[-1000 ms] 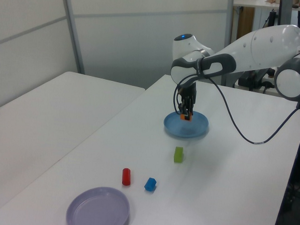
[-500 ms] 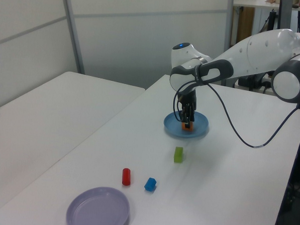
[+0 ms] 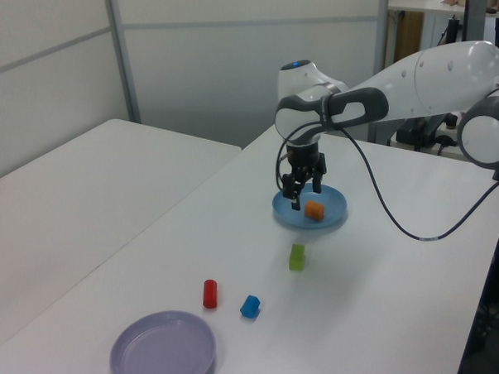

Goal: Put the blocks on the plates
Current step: 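Move the open gripper over the green block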

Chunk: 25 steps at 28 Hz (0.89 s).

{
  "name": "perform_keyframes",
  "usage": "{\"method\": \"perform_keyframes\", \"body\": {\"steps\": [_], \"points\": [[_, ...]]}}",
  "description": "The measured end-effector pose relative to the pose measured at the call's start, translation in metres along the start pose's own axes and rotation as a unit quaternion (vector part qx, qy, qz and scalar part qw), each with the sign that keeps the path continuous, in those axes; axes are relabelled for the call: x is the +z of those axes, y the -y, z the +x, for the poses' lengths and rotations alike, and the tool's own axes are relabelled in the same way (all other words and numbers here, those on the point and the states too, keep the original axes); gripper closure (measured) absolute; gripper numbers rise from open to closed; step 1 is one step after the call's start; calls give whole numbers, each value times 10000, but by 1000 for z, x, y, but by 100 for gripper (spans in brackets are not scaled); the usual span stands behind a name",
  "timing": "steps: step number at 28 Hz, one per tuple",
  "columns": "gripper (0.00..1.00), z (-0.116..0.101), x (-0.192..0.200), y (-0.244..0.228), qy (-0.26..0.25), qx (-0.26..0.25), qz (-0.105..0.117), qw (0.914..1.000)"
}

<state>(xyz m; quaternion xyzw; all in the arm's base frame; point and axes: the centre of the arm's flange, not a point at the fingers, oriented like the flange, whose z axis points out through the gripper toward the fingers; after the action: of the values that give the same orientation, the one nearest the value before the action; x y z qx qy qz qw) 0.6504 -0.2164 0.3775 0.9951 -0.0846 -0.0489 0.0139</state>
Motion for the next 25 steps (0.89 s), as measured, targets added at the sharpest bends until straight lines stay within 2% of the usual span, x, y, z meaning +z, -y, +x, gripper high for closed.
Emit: {"method": "perform_keyframes", "body": {"steps": [1,6,10,16,18,21,25], "points": [[0,-4,-9,15,93,358,6,9993],[0,-16,-31,65,358,1337,-68,9904],[0,-21,-29,87,472,1731,-114,9837],[0,-29,-7,98,713,2395,-156,9681],[0,-32,3,101,806,2447,-192,9660],[0,-36,12,108,878,2319,-302,9683],[0,-40,21,125,924,1564,-556,9818]]}}
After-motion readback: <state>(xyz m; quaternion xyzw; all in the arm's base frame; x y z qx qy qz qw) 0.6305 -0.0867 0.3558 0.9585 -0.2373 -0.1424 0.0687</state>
